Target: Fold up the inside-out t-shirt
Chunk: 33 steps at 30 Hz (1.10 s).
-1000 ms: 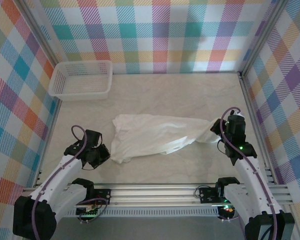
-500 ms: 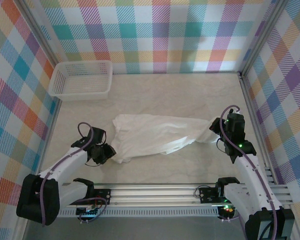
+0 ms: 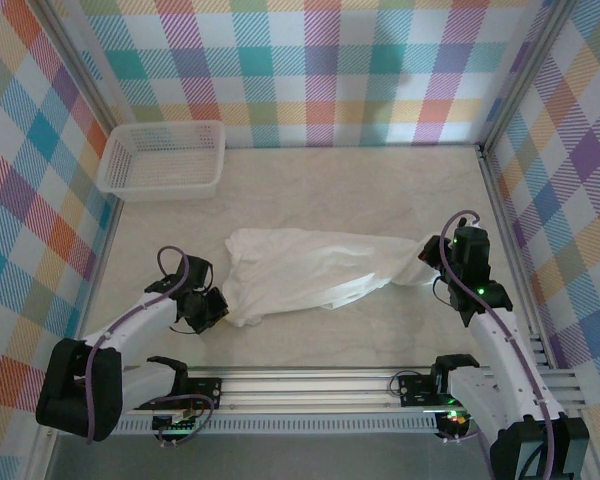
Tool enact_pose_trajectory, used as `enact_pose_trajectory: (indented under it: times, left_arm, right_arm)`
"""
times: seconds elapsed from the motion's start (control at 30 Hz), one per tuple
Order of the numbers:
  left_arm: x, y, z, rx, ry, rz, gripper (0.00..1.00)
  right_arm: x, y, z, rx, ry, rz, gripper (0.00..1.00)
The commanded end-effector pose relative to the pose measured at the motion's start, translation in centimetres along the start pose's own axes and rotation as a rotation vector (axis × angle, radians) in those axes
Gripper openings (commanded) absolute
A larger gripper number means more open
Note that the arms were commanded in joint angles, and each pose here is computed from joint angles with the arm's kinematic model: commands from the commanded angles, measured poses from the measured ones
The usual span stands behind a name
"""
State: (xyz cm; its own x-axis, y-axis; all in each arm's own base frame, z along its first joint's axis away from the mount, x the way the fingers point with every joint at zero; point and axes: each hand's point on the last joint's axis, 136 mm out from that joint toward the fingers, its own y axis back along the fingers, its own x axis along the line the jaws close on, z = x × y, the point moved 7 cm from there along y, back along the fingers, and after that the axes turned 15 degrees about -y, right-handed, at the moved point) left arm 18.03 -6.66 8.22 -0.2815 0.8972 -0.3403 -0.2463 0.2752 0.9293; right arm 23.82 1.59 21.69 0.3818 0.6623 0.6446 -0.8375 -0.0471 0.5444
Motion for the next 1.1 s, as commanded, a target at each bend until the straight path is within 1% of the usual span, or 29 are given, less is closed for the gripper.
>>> enact_pose_trajectory:
  times: [0.0, 0.13, 0.2, 0.23, 0.27, 0.33, 0.37, 0.4, 0.47, 0.5, 0.57, 0.63, 0.73, 0.8, 0.87, 0.97, 1.07]
  left_arm:
    - [-0.8, 1.3, 0.6, -0.052, -0.006, -0.037, 0.0]
    - [-2.1, 4.5, 1.9, -0.158, -0.016, -0.08, 0.0]
    - [-3.5, 7.1, 3.4, -0.229, -0.02, -0.126, 0.0]
    - [-4.5, 9.0, 4.7, -0.274, -0.031, -0.156, 0.0]
    - [-5.7, 11.6, 6.4, -0.335, -0.053, -0.184, 0.0]
    - [-7.7, 17.3, 10.2, -0.453, -0.094, -0.195, 0.0]
    - [-8.4, 20.2, 12.1, -0.51, -0.111, -0.178, 0.0]
    - [-9.3, 23.9, 14.1, -0.59, -0.123, -0.175, 0.0]
    - [-10.2, 29.6, 17.0, -0.729, -0.128, -0.178, 0.0]
    - [-10.4, 32.1, 18.0, -0.792, -0.121, -0.191, 0.0]
    - [-10.6, 35.6, 19.3, -0.871, -0.097, -0.248, 0.0]
    - [-10.9, 38.2, 19.6, -0.929, -0.092, -0.314, 0.0]
    - [-12.3, 41.4, 18.9, -1.019, -0.157, -0.416, 0.0]
    - [-13.3, 43.5, 18.0, -1.075, -0.203, -0.502, 0.0]
    - [-13.8, 45.3, 17.0, -1.128, -0.223, -0.551, 0.0]
    - [-14.4, 48.3, 15.1, -1.214, -0.264, -0.593, 0.0]
    - [-14.5, 50.8, 13.1, -1.285, -0.286, -0.598, 0.0]
  right_arm:
    - [1.6, 0.7, 1.2, -0.027, -0.017, 0.056, 0.0]
    - [3.0, 1.4, 2.1, -0.037, -0.042, 0.102, 0.0]
    - [4.8, 2.1, 3.3, -0.056, -0.068, 0.157, 0.0]
    - [6.1, 2.5, 4.3, -0.078, -0.084, 0.199, 0.0]
    - [7.9, 3.1, 5.8, -0.112, -0.091, 0.251, 0.0]
    - [12.2, 4.6, 9.4, -0.202, -0.038, 0.345, 0.0]
    - [14.7, 5.9, 11.7, -0.271, 0.01, 0.379, 0.0]
    - [16.9, 7.2, 14.0, -0.34, 0.052, 0.397, 0.0]
    - [20.7, 10.3, 17.7, -0.474, 0.111, 0.446, 0.0]
    - [22.1, 11.4, 18.9, -0.526, 0.134, 0.478, 0.0]
    - [23.7, 13.2, 20.3, -0.599, 0.161, 0.534, 0.0]
    - [24.4, 14.9, 21.3, -0.666, 0.183, 0.543, 0.0]
    - [25.3, 17.2, 22.3, -0.755, 0.207, 0.572, 0.0]
    - [26.5, 18.3, 22.8, -0.765, 0.233, 0.622, 0.0]
    - [27.6, 19.7, 23.2, -0.772, 0.25, 0.684, 0.0]
    - [29.1, 22.2, 23.6, -0.787, 0.265, 0.781, 0.0]
    - [29.8, 24.9, 24.0, -0.832, 0.266, 0.853, 0.0]
